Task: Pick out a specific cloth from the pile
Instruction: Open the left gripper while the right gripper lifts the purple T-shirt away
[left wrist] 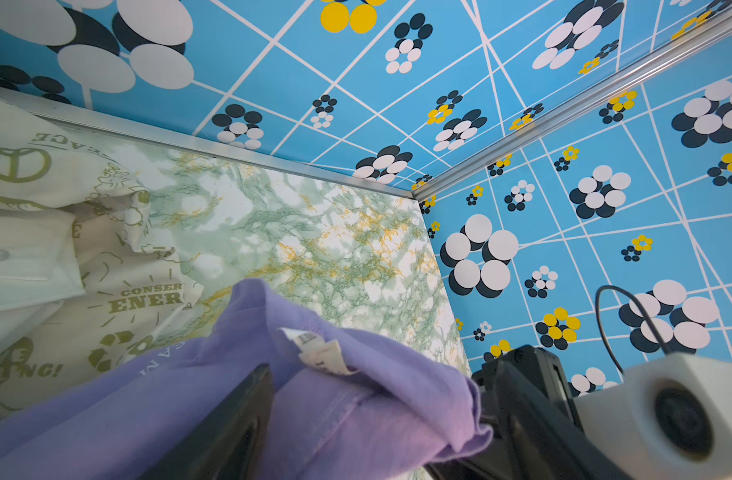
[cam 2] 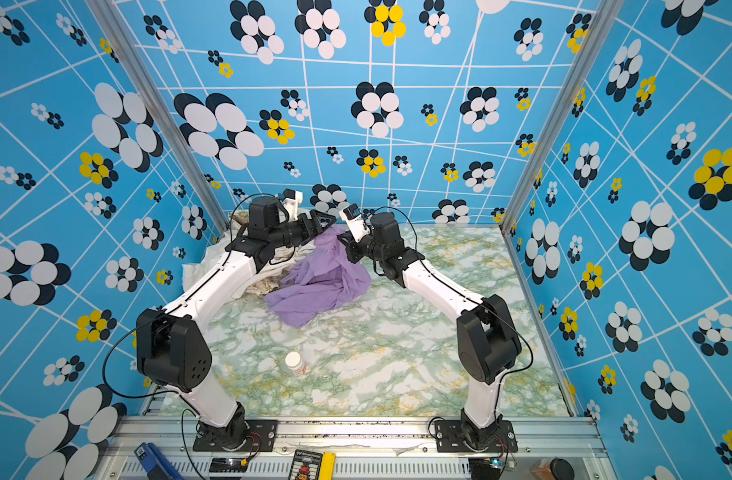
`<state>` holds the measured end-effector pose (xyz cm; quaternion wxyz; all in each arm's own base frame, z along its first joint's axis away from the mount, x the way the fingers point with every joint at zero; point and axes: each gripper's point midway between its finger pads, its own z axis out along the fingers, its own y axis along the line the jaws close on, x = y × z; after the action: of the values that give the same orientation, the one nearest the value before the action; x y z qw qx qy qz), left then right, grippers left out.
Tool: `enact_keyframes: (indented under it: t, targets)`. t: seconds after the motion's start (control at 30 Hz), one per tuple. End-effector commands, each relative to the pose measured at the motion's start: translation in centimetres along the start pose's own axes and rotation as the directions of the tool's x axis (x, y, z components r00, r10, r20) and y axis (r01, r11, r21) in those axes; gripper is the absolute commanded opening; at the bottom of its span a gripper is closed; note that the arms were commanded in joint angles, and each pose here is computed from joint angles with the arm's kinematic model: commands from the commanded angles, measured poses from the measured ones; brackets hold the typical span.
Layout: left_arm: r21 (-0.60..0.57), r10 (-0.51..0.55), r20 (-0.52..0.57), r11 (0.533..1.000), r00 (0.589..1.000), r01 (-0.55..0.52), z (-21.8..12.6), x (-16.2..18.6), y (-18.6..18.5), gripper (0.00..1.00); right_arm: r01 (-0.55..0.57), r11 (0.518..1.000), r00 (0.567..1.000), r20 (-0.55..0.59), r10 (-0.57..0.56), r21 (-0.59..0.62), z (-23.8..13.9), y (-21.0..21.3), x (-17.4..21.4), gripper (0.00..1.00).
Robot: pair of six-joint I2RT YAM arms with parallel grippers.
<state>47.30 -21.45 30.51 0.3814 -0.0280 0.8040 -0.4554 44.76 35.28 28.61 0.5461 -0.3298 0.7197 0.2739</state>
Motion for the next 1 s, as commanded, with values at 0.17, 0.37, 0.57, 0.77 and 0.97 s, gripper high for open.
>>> enact_keyframes:
  t: [0.17, 0.37, 0.57, 0.77, 0.97]
  targets:
    - [-0.009, 0.018, 0.075, 1.0, 0.997, -0.017, -2.0, -1.1, -0.5, 0.94, 0.068, 0.996, 0.986, 0.149, -0.076, 0.055, -2.9, 0.1, -6.1, 0.0]
    - [-0.017, 0.012, 0.093, 1.0, 0.996, -0.01, -2.6, -1.1, -0.4, 0.96, 0.106, 0.991, 0.976, 0.182, -0.12, 0.085, -4.1, 0.0, -7.9, 0.0]
    - [-0.029, 0.007, 0.134, 1.0, 0.991, -0.003, -3.3, -1.3, -0.3, 0.99, 0.128, 0.984, 0.966, 0.21, -0.151, 0.121, -5.3, -0.1, -9.3, 0.0]
    - [-0.036, -0.003, 0.144, 0.999, 0.99, 0.008, -3.7, -1.0, -0.1, 0.99, 0.153, 0.974, 0.958, 0.216, -0.188, 0.167, -6.4, -0.6, -10.1, 0.0]
    - [-0.043, -0.01, 0.164, 0.999, 0.986, 0.018, -4.2, -0.9, 0.0, 0.99, 0.154, 0.965, 0.953, 0.224, -0.202, 0.214, -7.6, -1.4, -10.8, 0.0]
